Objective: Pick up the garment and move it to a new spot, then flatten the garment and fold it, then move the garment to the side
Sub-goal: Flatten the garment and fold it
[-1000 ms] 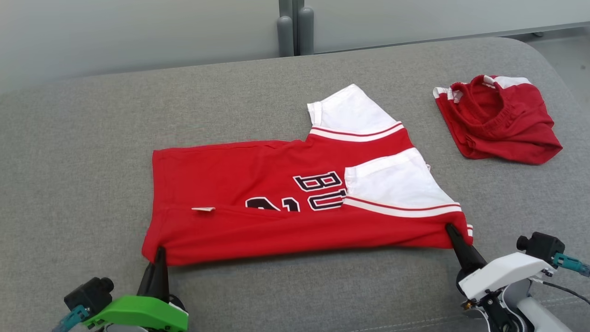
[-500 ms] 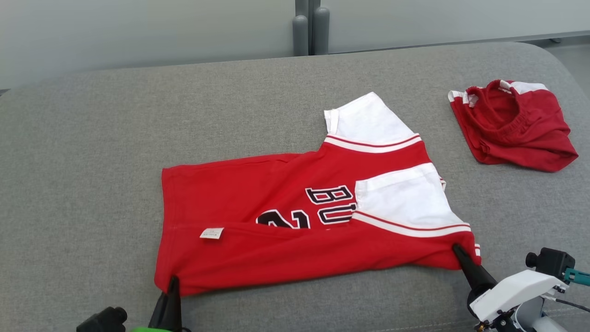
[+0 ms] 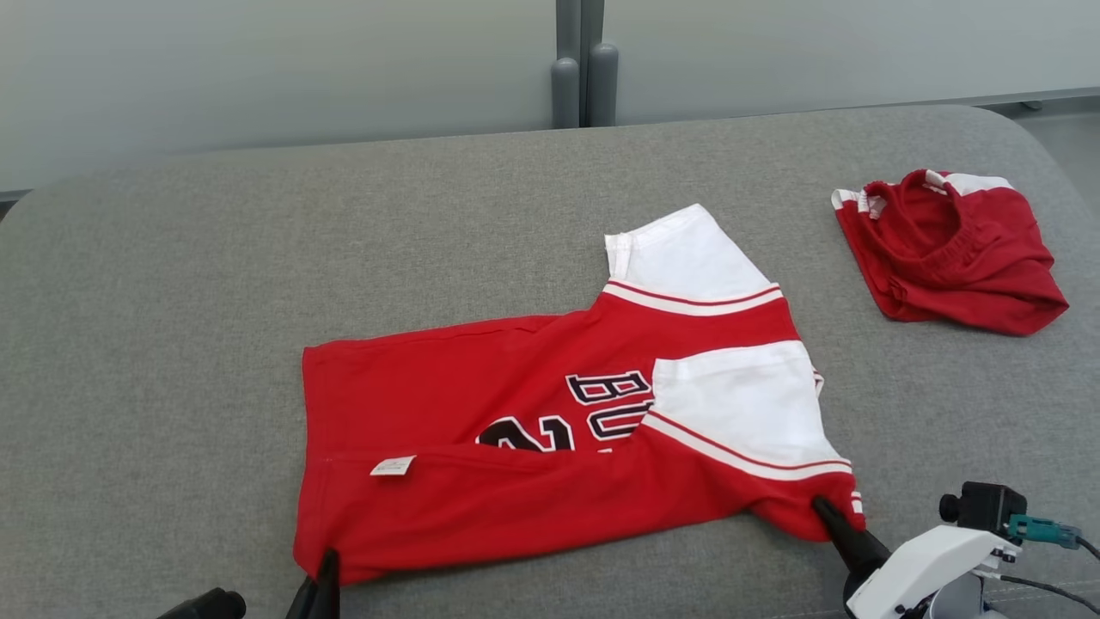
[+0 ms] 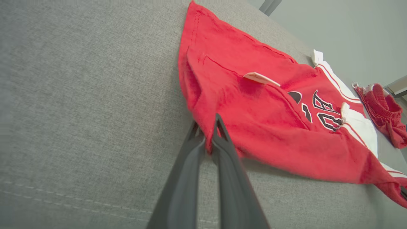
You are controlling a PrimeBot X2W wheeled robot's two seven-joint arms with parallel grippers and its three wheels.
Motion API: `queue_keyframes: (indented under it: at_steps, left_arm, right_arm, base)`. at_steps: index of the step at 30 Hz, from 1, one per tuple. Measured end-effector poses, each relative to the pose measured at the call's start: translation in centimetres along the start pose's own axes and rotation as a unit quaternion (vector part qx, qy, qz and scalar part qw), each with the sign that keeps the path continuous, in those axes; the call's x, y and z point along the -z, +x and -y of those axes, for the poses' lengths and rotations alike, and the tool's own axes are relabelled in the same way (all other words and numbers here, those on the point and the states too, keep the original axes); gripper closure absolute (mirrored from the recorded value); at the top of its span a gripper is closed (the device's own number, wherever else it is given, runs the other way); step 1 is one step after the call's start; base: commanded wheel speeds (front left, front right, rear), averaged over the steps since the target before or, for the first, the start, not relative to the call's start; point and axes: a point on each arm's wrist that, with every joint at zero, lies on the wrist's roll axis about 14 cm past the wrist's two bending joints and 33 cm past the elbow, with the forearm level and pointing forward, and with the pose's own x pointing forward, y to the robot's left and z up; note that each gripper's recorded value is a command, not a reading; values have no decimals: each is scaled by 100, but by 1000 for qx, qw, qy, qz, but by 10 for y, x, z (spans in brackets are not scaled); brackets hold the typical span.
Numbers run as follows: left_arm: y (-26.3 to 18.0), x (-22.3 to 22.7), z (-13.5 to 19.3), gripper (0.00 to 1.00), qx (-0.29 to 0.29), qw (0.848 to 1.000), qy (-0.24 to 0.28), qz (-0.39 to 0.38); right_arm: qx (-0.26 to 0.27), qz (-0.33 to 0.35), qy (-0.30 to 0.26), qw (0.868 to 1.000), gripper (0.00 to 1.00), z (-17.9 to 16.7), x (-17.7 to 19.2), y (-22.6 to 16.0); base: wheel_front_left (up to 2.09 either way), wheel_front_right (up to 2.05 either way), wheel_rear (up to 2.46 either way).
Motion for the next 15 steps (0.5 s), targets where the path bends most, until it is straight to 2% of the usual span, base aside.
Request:
queue_keyframes:
  at_steps: [1,2,3,4,5,6,7,8,9,15]
  left_arm:
    - [0,0,-1,100,-1,1000,3,-2]
    - [0,2,-2,100,-2,1000,5,-7]
    - [1,3,-2,99,-2,1000,7,-9]
    - [1,4,-2,73,-2,1000,7,-14]
    - [1,5,-2,64,-2,1000,8,-16]
    - [2,7,-1,58,-1,1000,9,-20]
    - [2,9,-1,48,-1,1000,9,-24]
    - [2,10,-1,15,-2,1000,9,-26]
    - [2,10,-2,0,-4,1000,8,-27]
    - [4,2,-17,0,-29,999,6,-16]
  right_arm:
    - [2,-1,-5,1000,100,0,2,-1]
    - [4,1,-8,1000,87,0,1,-2]
    - [7,4,-7,1000,65,1,0,-3]
    - [10,7,-7,1000,26,3,-1,-4]
    - [15,9,-10,1000,0,5,-2,-5]
    - [18,12,-12,1000,0,7,-4,-6]
    - [25,15,-11,1000,0,10,-5,-6]
    - [28,16,-10,999,0,12,-6,-6]
    - [32,16,-10,999,0,13,-6,-6]
    - [54,34,-10,998,0,25,-16,-7]
  base:
    - [0,0,0]
    - [0,0,0]
    - [0,0,0]
    - [0,0,0]
    - [0,0,0]
    - [0,0,0]
    - [0,0,0]
    - [0,0,0]
    - [0,0,0]
    - [0,0,0]
